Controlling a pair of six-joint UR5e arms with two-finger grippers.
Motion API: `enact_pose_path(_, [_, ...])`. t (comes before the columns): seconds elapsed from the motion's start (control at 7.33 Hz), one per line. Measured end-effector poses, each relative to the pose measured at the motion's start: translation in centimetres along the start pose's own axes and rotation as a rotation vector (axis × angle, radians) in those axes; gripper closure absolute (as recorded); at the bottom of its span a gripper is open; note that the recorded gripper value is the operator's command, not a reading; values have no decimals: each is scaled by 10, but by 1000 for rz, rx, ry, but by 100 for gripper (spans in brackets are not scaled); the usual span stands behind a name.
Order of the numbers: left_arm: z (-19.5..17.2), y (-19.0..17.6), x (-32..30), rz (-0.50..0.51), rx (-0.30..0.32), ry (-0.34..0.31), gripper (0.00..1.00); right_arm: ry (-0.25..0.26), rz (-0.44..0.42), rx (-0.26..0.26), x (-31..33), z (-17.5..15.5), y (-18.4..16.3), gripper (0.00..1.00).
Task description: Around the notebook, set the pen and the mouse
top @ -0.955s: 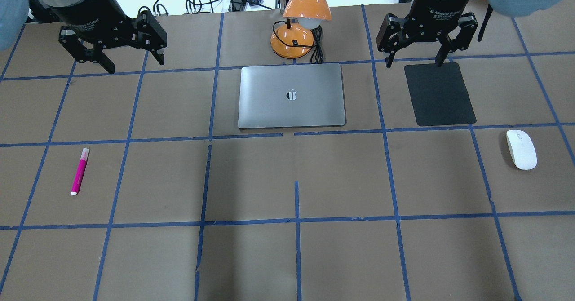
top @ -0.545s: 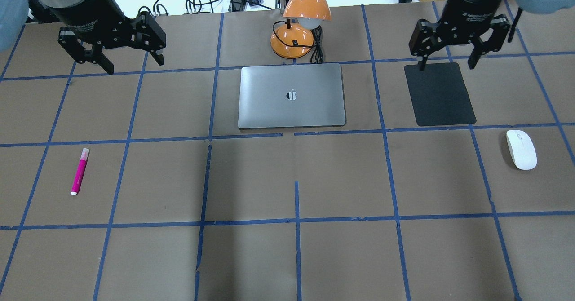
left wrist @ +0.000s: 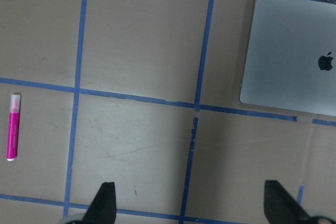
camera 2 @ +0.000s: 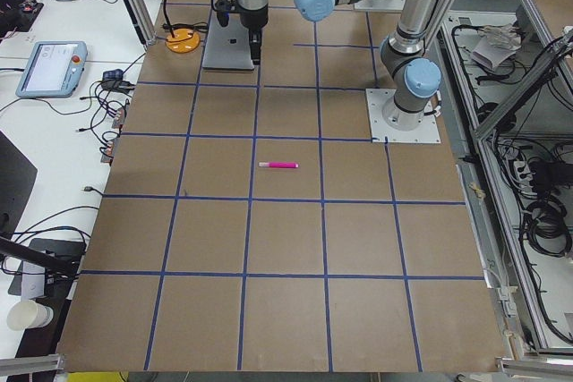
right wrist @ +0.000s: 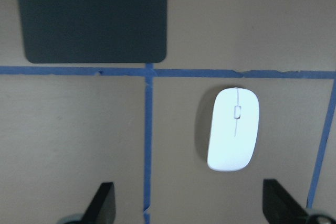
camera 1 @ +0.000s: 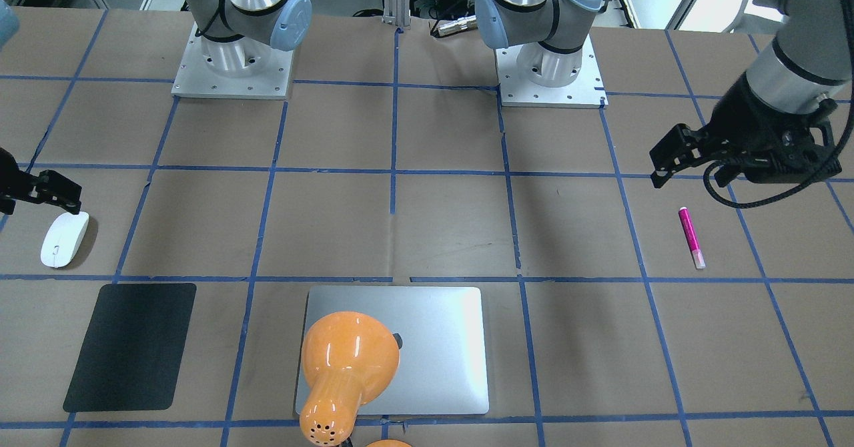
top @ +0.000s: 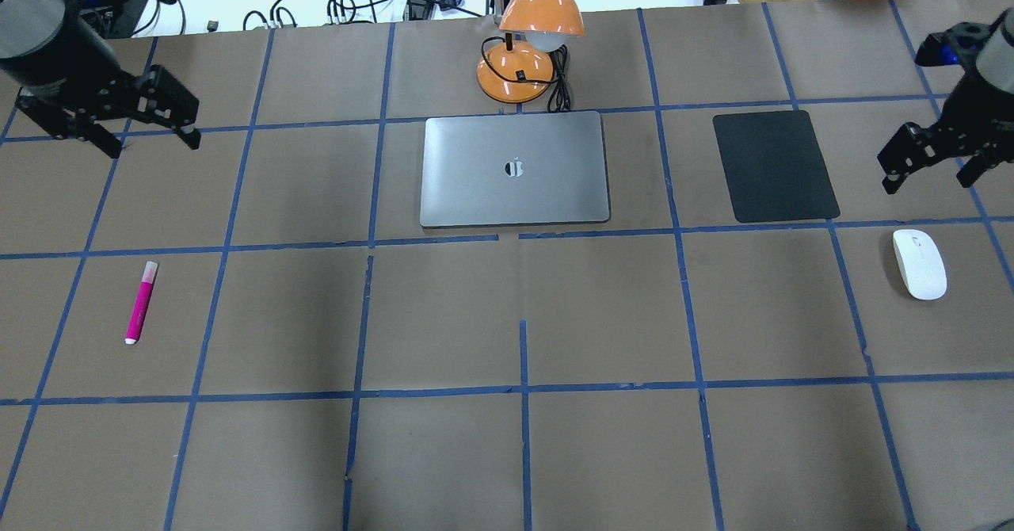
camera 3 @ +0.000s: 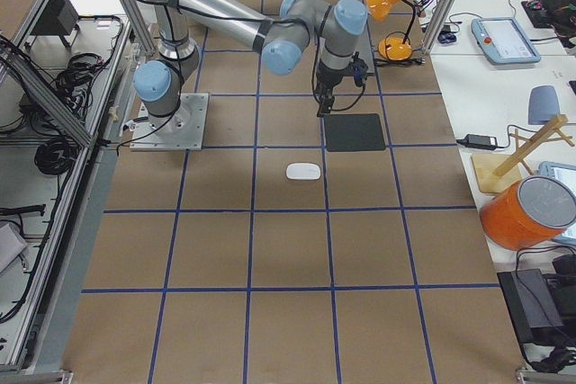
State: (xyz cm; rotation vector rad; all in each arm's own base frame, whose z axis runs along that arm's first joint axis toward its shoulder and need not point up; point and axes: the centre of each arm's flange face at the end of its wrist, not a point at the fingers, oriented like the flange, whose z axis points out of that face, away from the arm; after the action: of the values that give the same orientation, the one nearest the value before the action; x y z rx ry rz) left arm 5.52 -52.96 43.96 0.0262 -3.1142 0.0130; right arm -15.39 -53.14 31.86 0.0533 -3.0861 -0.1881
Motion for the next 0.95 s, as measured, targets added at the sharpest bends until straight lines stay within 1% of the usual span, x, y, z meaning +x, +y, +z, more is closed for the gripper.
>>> enact_pose_path(0.14, [41, 7, -41, 46, 11, -4, 0, -4, -6, 1, 27, 33, 8, 0])
enact_pose_path(0.41, [137, 28, -100, 115, 52, -34, 0, -23, -9, -23, 52, 78, 12, 0])
enact_pose_path(0.55, [180, 39, -125, 135, 57, -46, 0, -38, -18, -42, 57, 98, 8, 0])
enact_pose_path(0.68, [213, 45, -144, 135, 47, -45, 0, -43, -25, -48, 60, 113, 4, 0])
enact_pose_path(0.82, [239, 48, -156, 130, 28, -35, 0, -44, -32, -51, 61, 125, 0, 0])
enact_pose_path(0.95, [253, 49, -161, 126, 14, -26, 17, -47, -52, -54, 63, 135, -3, 0])
